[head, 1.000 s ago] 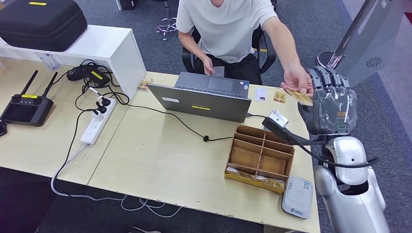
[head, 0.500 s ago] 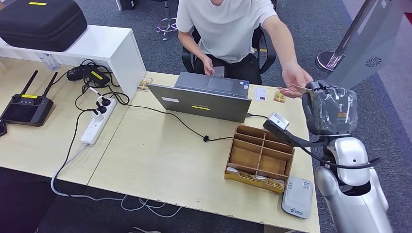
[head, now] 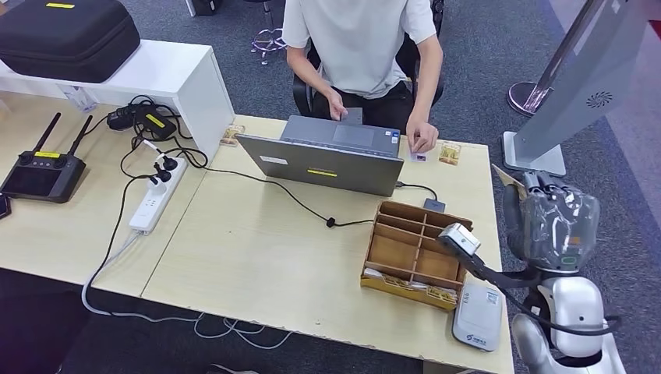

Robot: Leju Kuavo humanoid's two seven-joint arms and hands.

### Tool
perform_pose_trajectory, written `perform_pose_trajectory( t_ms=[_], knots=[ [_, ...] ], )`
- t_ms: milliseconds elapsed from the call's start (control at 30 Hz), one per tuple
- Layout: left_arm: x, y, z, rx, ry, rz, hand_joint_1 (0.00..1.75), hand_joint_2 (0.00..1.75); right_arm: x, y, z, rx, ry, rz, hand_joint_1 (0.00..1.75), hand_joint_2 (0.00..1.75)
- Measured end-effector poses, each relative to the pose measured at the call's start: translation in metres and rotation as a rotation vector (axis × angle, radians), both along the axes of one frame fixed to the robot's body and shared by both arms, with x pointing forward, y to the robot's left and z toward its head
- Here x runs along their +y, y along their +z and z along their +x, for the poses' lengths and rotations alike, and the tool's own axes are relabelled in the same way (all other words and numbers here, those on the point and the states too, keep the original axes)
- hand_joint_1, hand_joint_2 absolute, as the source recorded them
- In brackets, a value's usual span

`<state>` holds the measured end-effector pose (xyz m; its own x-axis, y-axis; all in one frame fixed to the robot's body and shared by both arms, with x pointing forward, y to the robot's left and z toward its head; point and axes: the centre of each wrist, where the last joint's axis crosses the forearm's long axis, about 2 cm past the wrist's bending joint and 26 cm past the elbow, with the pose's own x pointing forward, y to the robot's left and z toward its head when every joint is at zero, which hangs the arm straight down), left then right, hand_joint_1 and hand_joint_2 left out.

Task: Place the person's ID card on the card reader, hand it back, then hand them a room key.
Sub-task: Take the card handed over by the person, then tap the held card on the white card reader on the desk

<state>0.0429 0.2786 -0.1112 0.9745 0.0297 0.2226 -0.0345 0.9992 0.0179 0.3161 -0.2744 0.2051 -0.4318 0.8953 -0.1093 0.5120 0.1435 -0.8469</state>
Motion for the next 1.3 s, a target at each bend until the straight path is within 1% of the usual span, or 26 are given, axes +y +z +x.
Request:
perform_pose_trajectory(
  t_ms=[200,400,500,600,800,1067,1300],
  knots=[
    [0.0,0.0,-0.002,0.003,0.043,-0.004,0.0,1.75,-0.025,-0.024,-0.037,-0.009,-0.055,0.029,1.75,1.75],
    [-0.001,0.0,-0.003,0.004,0.074,-0.007,0.0,1.75,-0.043,-0.045,-0.069,0.03,-0.108,0.059,1.75,1.75],
    [-0.002,0.0,-0.003,0.004,0.079,-0.008,0.0,1.75,-0.047,-0.055,-0.081,0.055,-0.127,0.068,1.75,1.75],
    [-0.003,0.0,-0.003,0.004,0.08,-0.009,0.0,1.75,-0.048,-0.06,-0.087,0.07,-0.14,0.076,1.75,1.75],
    [-0.004,0.0,-0.003,0.004,0.082,-0.012,0.0,1.75,-0.046,-0.07,-0.095,0.099,-0.146,0.062,1.75,1.75],
    [-0.006,0.0,-0.001,-0.01,0.077,-0.02,0.0,1.75,-0.028,-0.119,-0.116,0.233,-0.159,0.012,1.75,1.75],
    [-0.01,0.0,0.0,-0.018,0.069,-0.029,0.0,1.75,-0.013,-0.152,-0.127,0.361,-0.157,0.02,1.75,1.75]
  ],
)
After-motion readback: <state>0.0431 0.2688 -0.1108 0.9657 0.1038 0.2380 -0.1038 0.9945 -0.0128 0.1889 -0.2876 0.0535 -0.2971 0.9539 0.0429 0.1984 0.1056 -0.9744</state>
